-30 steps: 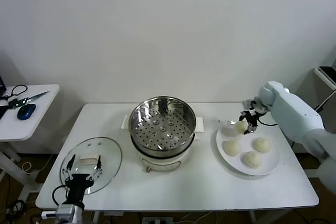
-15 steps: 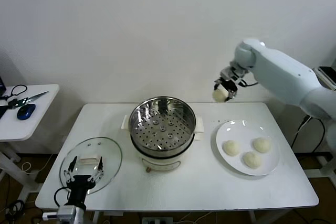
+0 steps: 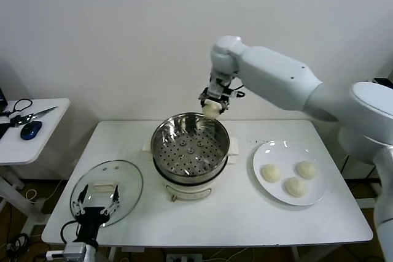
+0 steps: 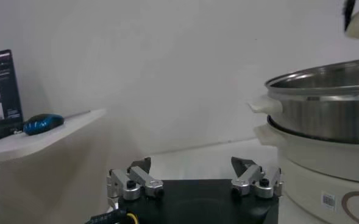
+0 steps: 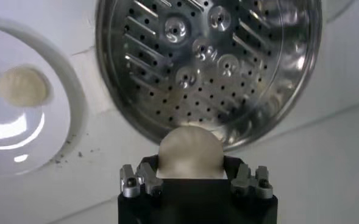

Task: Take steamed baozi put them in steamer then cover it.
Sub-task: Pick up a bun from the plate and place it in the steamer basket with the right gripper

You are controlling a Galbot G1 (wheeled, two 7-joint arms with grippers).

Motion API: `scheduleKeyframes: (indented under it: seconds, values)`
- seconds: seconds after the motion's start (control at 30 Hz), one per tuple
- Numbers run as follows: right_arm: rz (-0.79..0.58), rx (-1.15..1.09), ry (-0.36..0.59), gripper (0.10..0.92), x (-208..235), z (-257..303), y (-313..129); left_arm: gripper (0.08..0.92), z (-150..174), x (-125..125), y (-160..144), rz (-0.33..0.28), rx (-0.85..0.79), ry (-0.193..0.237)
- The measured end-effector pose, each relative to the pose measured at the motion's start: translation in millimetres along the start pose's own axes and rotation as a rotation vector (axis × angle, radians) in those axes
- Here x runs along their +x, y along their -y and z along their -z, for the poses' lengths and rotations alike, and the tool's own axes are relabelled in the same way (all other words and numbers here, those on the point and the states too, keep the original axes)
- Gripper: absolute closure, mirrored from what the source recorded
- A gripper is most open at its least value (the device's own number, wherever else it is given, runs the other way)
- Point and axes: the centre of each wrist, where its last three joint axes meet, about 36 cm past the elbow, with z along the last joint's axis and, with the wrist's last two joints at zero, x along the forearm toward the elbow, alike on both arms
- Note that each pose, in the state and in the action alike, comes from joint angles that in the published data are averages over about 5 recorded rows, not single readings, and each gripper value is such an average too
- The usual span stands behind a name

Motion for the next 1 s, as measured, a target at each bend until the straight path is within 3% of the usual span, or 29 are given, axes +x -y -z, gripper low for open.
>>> scheduleKeyframes:
  seconds: [0.33,0.77,1.0]
  values:
    - [0.016,0.140,-0.013,0.327,-40.9,30.9,36.4,0.177,1.1,-0.9,2.0,0.001,0.008,-0.002]
    - [0.039,0.167,0.008,0.316,-84.6,48.1,47.6,0.177,-3.6,0.7,3.6,0.002,0.014,-0.017]
    - [0.035,0.160,0.006,0.222,-86.2,47.8,46.1,0.177,-5.3,2.3,3.9,0.001,0.014,-0.021]
